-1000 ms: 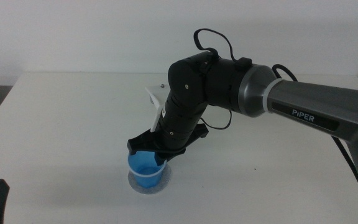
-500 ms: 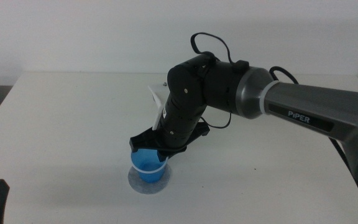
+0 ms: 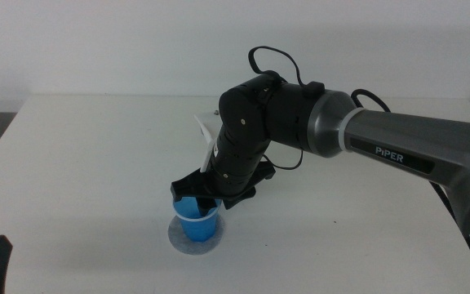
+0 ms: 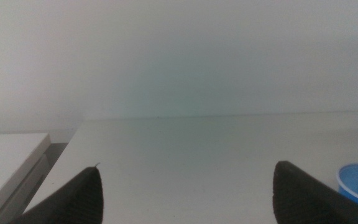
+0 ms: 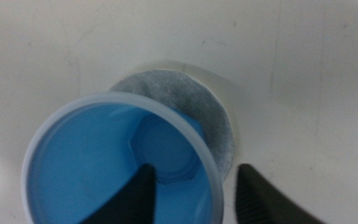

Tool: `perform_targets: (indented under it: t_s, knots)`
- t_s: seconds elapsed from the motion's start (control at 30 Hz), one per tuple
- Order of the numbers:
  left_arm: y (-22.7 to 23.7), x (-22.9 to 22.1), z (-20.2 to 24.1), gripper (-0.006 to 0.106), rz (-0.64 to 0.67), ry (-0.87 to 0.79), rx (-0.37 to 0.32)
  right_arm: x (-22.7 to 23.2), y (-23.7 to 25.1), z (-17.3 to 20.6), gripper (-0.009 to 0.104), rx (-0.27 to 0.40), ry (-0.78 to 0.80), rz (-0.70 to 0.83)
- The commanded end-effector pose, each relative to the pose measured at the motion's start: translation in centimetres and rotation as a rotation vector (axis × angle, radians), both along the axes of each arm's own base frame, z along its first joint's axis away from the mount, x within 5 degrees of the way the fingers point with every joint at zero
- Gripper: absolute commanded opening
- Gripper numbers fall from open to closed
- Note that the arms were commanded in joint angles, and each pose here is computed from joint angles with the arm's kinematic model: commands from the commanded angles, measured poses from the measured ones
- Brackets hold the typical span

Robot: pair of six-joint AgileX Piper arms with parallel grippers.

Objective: Place an empty cup on a cup mat.

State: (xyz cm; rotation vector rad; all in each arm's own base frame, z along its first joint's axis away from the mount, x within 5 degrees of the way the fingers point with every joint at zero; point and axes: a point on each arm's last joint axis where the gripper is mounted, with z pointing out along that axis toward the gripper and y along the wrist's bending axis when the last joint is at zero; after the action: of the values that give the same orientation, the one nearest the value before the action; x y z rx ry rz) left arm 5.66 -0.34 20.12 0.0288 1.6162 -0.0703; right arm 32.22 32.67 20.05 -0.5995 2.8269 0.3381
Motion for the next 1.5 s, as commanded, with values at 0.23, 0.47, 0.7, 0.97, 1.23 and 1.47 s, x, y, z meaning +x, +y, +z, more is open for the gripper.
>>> perform_targets:
  t_s: [0.23, 0.47, 0.7, 0.97, 1.23, 1.47]
  knots:
    - [0.0, 0.0, 0.2, 0.094, -0.002, -0.017, -0.006, 0.2, 0.1, 1.6, 0.082, 0.007, -0.022, 0.034]
    - [0.0, 0.0, 0.2, 0.094, -0.002, -0.017, -0.006, -0.4, -1.0, 8.0, 0.087, 0.040, -0.144, 0.072]
    - [0.0, 0.0, 0.2, 0.094, -0.002, -0.017, -0.006, -2.1, -7.2, 17.2, 0.087, -0.021, -0.347, 0.165]
    - [0.0, 0.0, 0.2, 0.094, -0.002, -0.017, -0.006, -4.3, -19.2, 24.1, 0.087, 0.041, -0.464, -0.067]
    - [0.0, 0.0, 0.2, 0.094, -0.002, -0.017, -0.006, -11.6, -28.4, 22.6, 0.087, 0.059, -0.660, -0.312]
    - [0.0, 0.0, 0.2, 0.094, -0.002, -0.017, -0.006, -19.5, -30.8, 20.0, 0.087, 0.071, -0.822, -0.365]
